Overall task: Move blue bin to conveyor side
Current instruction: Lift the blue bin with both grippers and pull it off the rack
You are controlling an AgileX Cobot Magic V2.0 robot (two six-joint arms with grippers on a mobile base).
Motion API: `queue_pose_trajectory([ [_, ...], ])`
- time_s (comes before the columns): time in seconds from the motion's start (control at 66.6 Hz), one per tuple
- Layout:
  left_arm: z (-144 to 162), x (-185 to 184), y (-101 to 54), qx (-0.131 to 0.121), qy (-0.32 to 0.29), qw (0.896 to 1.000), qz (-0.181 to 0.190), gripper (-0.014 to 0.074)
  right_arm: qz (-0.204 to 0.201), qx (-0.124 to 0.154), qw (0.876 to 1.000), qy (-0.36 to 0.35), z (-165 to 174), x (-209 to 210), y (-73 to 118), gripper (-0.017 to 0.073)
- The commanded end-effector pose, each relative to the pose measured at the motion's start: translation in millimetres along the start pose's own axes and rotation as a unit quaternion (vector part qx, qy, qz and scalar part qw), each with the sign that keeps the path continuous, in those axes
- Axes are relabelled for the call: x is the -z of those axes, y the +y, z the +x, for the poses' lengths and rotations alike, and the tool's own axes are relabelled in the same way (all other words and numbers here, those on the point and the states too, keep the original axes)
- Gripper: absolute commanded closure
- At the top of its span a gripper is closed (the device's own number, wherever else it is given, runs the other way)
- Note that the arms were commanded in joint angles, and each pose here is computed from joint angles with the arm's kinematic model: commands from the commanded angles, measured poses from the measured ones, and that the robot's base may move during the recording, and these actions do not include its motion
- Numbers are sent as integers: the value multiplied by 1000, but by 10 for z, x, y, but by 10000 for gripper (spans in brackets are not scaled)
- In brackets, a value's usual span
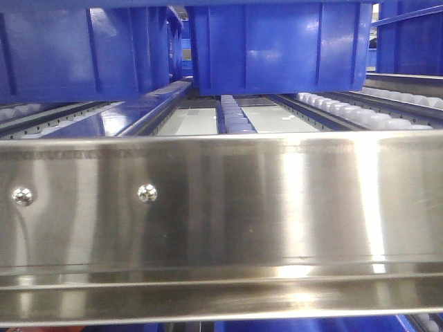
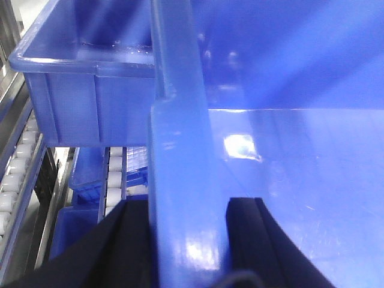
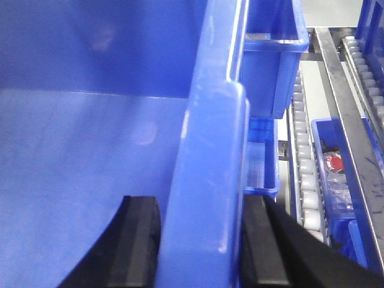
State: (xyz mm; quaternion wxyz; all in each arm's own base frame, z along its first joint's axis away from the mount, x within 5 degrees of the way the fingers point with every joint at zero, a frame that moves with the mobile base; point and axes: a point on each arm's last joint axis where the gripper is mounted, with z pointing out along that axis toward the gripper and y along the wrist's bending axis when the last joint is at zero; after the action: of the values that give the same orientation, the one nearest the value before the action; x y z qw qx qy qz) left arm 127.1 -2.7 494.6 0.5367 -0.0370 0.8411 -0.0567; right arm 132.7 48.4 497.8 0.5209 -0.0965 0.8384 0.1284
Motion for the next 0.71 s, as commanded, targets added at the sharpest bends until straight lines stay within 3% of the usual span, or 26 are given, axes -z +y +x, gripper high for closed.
queue_pose_trajectory([
  [0.0,-142,117,61,-35,-81,995,-41,607,52,44,995,-71,-120,143,-94,638],
  [0.69,-143,117,61,-35,-82,995,-41,607,52,44,995,-71,-120,143,-94,638],
])
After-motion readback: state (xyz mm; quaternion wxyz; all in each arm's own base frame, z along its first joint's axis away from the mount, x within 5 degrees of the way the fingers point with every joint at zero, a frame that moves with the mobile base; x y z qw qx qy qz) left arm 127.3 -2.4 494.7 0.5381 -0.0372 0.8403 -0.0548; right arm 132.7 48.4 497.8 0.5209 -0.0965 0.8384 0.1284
